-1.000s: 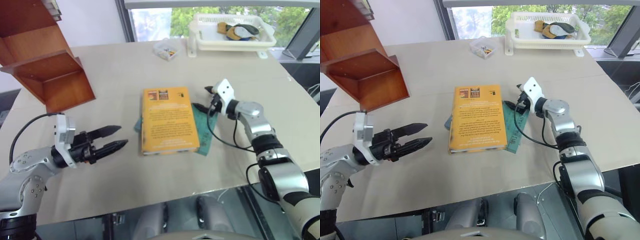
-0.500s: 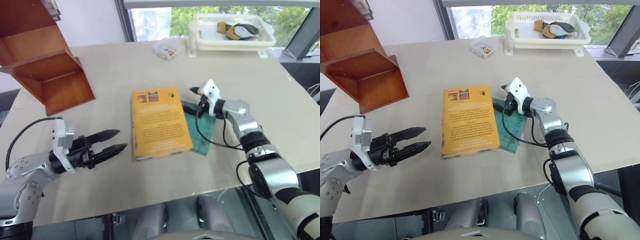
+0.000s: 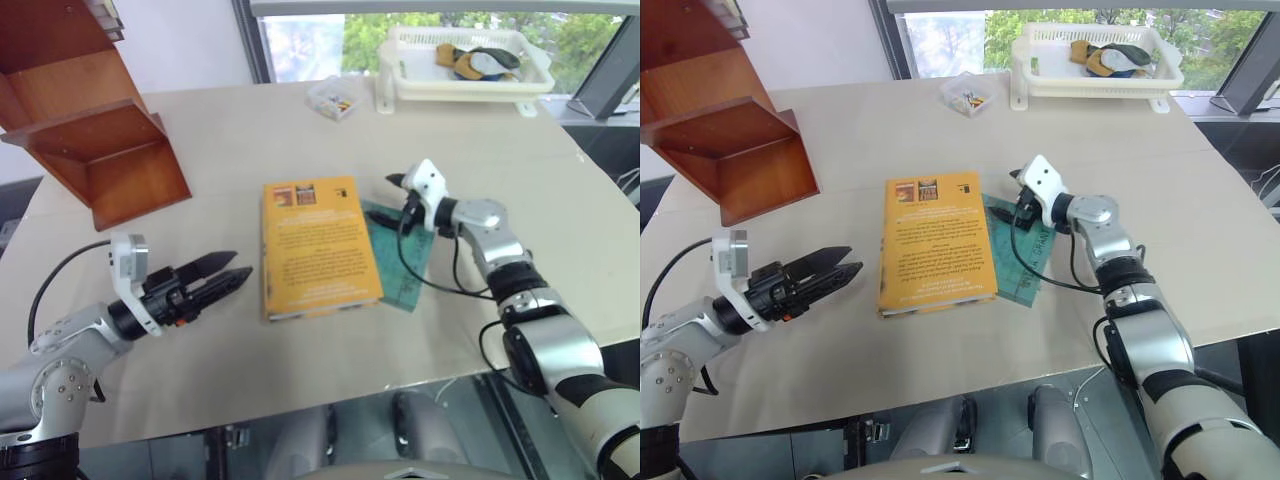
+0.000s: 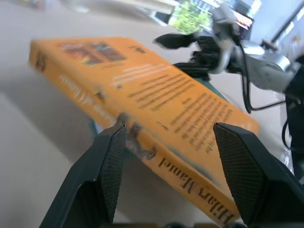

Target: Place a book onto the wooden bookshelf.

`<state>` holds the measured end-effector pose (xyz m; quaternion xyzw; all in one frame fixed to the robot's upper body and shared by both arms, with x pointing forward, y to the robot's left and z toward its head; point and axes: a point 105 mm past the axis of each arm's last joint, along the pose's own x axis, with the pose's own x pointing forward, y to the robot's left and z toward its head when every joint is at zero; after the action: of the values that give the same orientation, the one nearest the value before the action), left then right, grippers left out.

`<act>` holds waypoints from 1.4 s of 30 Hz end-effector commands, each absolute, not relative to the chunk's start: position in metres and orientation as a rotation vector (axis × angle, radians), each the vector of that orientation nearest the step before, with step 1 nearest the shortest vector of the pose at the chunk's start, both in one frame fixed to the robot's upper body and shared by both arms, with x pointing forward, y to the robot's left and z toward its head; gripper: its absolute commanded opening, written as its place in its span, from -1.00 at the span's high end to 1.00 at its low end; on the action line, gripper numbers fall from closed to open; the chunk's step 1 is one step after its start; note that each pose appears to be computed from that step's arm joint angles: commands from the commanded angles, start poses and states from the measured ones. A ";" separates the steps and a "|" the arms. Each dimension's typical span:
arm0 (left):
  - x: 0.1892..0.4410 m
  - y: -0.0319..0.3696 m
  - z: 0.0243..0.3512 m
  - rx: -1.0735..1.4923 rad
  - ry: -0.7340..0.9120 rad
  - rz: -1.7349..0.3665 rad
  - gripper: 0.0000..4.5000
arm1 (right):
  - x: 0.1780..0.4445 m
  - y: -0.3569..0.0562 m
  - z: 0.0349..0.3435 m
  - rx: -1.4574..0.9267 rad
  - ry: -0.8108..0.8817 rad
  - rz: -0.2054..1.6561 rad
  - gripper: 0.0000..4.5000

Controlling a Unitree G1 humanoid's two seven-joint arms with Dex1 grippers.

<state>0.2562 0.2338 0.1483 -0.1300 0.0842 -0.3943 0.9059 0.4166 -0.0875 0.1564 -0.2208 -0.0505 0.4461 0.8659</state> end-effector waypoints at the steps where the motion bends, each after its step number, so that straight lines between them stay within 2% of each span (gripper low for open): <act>1: 0.267 0.237 0.147 -0.304 0.195 -0.782 -0.42 | 0.407 -0.112 0.172 -0.494 -0.159 0.897 -1.00; 5: 0.277 0.239 0.145 -0.456 0.223 -0.791 -0.42 | 0.385 -0.147 0.175 -0.536 -0.129 0.860 -1.00; 8: 0.289 0.244 0.142 -0.745 0.239 -0.799 -0.42 | 0.354 -0.176 0.185 -0.534 -0.091 0.834 -1.00; 16: 0.306 0.245 0.130 -1.011 0.398 -0.856 -0.42 | 0.281 -0.185 0.210 -0.386 -0.021 0.971 -1.00; 21: 0.308 0.226 0.127 -1.068 0.514 -0.954 -0.42 | 0.273 -0.186 0.213 -0.389 -0.004 0.933 -1.00; 27: 0.314 0.213 0.121 -1.099 0.613 -1.012 -0.42 | 0.253 -0.174 0.212 -0.340 0.010 1.033 -1.00; 37: 0.331 0.199 0.105 -1.082 0.688 -1.004 -0.42 | 0.205 -0.167 0.227 -0.184 0.015 1.259 -1.00; 42: 0.335 0.182 0.113 -1.099 0.684 -1.085 -0.42 | 0.200 -0.175 0.223 -0.209 0.064 1.243 -1.00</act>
<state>0.3354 0.1889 0.1096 -0.4812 0.3037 -0.4660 0.6775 0.2038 -0.1741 0.2134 -0.0794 0.0456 0.5816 0.8083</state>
